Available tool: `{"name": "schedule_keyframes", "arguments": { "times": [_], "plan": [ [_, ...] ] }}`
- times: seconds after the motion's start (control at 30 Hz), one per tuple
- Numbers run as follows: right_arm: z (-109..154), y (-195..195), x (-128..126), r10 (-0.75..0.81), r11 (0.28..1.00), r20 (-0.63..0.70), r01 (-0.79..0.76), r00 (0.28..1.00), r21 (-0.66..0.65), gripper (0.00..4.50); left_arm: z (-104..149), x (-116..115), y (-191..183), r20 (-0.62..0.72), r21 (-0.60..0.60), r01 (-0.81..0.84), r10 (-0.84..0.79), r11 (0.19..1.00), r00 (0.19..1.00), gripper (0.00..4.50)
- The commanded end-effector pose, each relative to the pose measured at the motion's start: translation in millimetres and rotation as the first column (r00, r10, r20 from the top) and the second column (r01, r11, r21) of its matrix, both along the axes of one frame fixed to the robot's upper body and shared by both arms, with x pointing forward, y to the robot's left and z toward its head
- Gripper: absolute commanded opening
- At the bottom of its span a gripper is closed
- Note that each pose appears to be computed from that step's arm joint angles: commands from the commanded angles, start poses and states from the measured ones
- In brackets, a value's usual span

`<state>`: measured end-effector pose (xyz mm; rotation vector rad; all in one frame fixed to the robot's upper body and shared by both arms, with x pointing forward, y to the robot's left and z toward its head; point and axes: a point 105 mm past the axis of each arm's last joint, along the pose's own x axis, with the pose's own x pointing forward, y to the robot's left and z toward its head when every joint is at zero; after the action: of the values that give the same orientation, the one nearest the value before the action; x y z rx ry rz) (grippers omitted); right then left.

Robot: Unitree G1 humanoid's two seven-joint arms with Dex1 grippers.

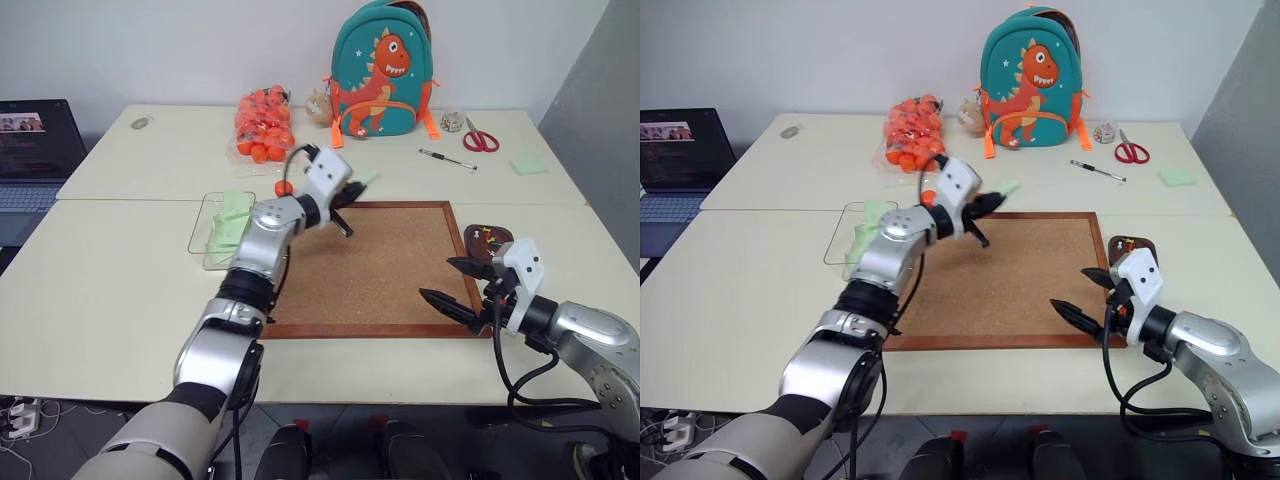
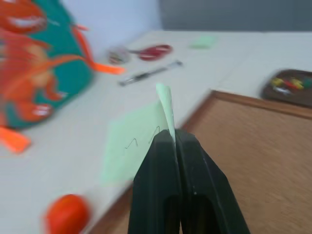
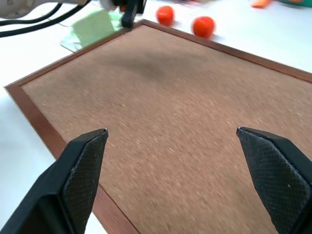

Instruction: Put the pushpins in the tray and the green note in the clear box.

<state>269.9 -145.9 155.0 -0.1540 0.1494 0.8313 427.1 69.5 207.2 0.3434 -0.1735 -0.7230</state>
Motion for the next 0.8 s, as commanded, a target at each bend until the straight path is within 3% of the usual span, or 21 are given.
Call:
{"name": "schedule_keyframes", "arguments": {
  "times": [0.03, 0.23, 0.43, 0.8],
  "plan": [
    [10, 13, 1, 0.073, 0.997, 0.030, -0.073, 0.997, 0.004, 4.50, 34, -12, 51, 0.097, -0.065, -0.208, 0.214, 0.976, 0.972, 0.00],
    [14, 26, 5, 0.171, 0.985, 0.034, -0.171, 0.985, -0.002, 4.50, 27, -38, 108, 0.044, -0.093, -0.453, 0.459, 0.886, 0.888, 0.00],
    [33, 49, 13, 0.292, 0.956, 0.069, -0.294, 0.954, 0.011, 4.50, -3, -45, 151, -0.037, -0.038, -0.622, 0.621, 0.782, 0.783, 0.00],
    [58, 75, 27, 0.376, 0.925, 0.145, -0.380, 0.915, 0.003, 4.50, -31, -34, 155, -0.196, -0.054, -0.650, 0.630, 0.758, 0.751, 0.00]
  ]
}}
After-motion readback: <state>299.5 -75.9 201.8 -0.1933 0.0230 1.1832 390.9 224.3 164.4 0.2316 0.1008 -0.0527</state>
